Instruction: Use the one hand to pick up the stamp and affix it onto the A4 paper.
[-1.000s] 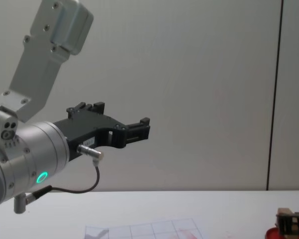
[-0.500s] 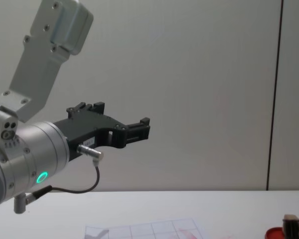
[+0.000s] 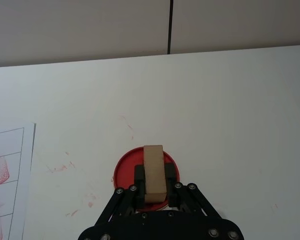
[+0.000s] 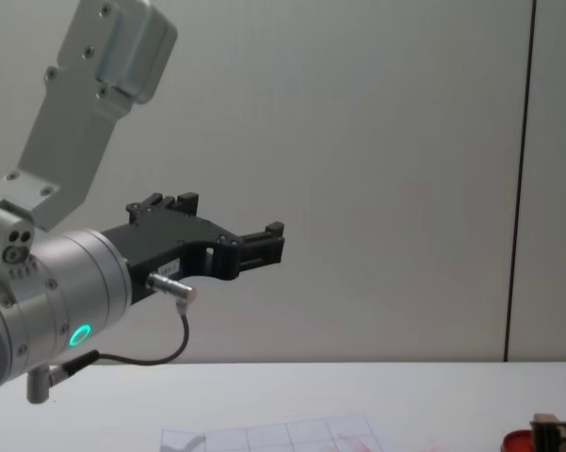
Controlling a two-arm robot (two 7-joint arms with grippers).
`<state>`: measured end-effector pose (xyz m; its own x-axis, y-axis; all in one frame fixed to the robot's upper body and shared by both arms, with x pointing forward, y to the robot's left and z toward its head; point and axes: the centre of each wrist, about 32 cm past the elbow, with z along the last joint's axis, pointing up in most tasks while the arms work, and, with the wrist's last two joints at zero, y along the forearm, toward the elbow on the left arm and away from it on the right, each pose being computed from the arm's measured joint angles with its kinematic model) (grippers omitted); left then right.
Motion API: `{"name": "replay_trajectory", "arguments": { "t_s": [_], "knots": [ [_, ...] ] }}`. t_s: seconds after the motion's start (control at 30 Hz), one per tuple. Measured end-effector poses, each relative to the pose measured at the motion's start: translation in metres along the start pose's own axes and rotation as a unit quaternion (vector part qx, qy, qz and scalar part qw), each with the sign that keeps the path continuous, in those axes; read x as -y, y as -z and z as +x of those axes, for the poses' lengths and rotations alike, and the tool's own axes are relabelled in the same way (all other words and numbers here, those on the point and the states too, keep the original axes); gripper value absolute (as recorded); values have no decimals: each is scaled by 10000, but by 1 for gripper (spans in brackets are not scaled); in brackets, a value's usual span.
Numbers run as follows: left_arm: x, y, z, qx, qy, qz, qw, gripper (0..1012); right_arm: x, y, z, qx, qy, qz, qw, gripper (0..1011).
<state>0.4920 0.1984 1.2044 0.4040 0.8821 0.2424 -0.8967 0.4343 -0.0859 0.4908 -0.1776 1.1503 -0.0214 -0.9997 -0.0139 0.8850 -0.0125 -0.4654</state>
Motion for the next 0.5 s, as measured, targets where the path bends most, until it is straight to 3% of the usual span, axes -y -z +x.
{"name": "replay_trajectory", "arguments": {
  "t_s": [0.5],
  "knots": [
    [0, 0, 0, 0, 0, 0, 10000, 1001, -85, -16, -16, -51, -75, -247, 9997, 223]
  ]
}}
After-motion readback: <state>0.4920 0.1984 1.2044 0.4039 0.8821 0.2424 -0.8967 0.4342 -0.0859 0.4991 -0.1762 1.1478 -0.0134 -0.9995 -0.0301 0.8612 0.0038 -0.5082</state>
